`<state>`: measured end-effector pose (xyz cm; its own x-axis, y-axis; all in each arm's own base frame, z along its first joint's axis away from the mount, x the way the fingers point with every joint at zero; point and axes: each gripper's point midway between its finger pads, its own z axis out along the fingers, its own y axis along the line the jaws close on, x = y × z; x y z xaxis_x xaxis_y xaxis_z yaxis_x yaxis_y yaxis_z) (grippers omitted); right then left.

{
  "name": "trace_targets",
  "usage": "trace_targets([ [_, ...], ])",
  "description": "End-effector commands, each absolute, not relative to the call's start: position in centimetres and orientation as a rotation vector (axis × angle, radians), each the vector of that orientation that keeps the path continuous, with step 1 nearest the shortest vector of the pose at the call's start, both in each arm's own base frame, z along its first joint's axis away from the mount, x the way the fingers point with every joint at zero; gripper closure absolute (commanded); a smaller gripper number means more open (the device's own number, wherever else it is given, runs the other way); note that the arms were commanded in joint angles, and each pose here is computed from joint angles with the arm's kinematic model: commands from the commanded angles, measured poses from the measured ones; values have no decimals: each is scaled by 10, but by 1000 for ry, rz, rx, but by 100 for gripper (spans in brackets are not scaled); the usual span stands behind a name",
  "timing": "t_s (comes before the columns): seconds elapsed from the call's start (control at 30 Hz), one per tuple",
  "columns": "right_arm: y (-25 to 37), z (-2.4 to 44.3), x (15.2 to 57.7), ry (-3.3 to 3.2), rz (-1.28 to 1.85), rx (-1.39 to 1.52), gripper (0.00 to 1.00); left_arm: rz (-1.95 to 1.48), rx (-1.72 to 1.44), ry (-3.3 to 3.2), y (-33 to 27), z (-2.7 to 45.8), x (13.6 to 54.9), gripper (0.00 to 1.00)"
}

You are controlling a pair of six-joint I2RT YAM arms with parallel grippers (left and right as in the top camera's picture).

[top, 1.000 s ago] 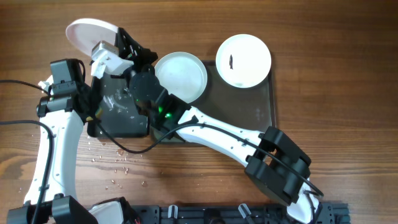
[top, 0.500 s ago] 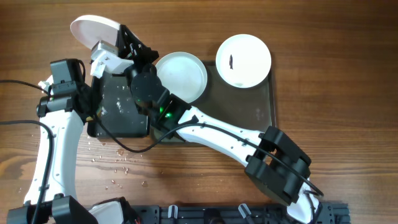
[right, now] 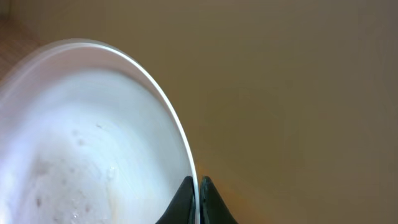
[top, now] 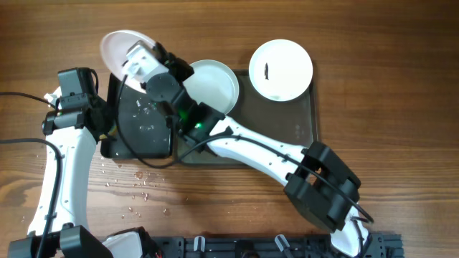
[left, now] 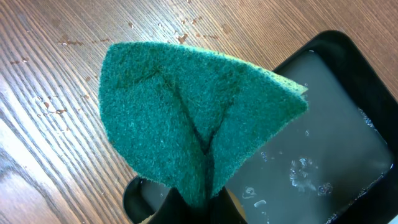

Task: Clean dirty plates on tray and stack at the side
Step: 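Tilt the plate over the black water tray with the right gripper, then carry the plate right toward the upper-right plate with the right gripper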

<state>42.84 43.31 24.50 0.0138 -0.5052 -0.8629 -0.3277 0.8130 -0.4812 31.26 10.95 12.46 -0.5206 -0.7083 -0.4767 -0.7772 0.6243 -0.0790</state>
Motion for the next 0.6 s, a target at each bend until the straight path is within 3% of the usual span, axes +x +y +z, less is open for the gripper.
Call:
trace_targets([
  [0.0,431,202,428,1833,120,-533,96,179,-1182,2351,110,131,313,96],
  [0.1,419,183,426,1978,224,-433,96,165,-1176,2358,108,130,313,96],
  [0.27,408,200,417,2108,483,-373,96,165,-1175,2358,108,130,313,96],
  [0.4,375,223,427,2156,603,-317,96,145,-1158,2366,105,130,315,96],
  [0.57,318,203,444,2317,629,-206,96,137,-1156,2367,104,131,316,96],
])
